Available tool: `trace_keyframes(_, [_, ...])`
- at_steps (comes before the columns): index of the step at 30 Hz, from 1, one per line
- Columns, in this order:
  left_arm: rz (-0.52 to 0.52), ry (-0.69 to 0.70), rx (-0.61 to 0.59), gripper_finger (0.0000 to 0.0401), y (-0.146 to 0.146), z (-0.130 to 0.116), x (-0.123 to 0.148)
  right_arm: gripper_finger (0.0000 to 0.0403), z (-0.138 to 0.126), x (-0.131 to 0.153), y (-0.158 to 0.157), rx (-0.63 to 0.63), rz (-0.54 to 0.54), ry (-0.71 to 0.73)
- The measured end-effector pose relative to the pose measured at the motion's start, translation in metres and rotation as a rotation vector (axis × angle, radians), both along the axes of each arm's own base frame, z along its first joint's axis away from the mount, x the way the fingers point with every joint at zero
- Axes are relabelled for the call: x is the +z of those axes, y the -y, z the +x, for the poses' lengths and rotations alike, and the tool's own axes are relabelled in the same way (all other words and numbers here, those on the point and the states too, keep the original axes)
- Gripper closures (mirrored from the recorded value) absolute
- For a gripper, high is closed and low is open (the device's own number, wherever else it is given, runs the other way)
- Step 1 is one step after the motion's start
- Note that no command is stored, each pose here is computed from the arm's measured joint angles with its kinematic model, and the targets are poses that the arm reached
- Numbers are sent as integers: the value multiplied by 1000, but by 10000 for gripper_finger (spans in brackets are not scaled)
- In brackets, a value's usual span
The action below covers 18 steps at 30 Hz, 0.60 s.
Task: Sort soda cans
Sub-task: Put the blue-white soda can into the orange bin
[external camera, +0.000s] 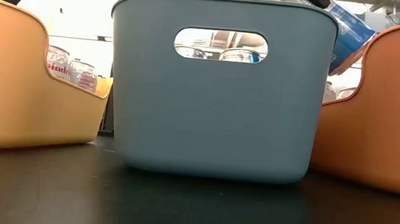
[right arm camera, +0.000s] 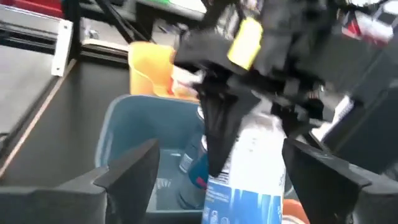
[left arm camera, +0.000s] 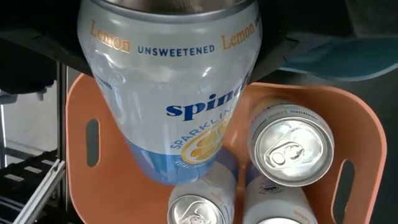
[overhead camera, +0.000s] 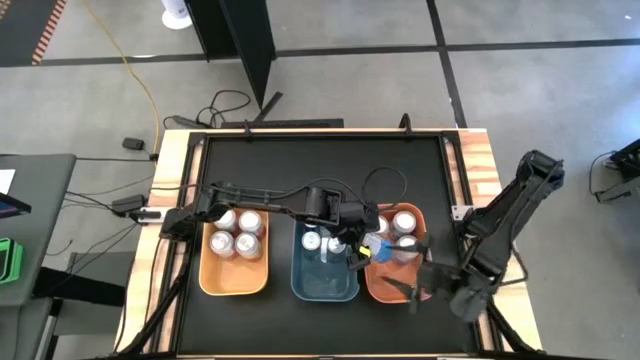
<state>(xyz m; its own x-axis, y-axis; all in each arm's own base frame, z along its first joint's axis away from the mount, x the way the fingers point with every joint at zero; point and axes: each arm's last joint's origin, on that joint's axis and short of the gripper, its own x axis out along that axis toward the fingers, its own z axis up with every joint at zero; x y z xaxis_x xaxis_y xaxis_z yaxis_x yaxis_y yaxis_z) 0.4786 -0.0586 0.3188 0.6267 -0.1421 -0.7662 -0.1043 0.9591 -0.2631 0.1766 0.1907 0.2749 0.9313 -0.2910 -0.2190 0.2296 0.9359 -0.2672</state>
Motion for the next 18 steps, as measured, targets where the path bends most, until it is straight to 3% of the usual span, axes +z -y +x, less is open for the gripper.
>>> trace_keyframes(6, [-1,-1,-4,108,2,0,0,48,19,-13,20,-62,103,-89])
trace_keyframes(18, [4,-51,2,108,1,-3,-4,59,52,-41,39,-145,105,-213])
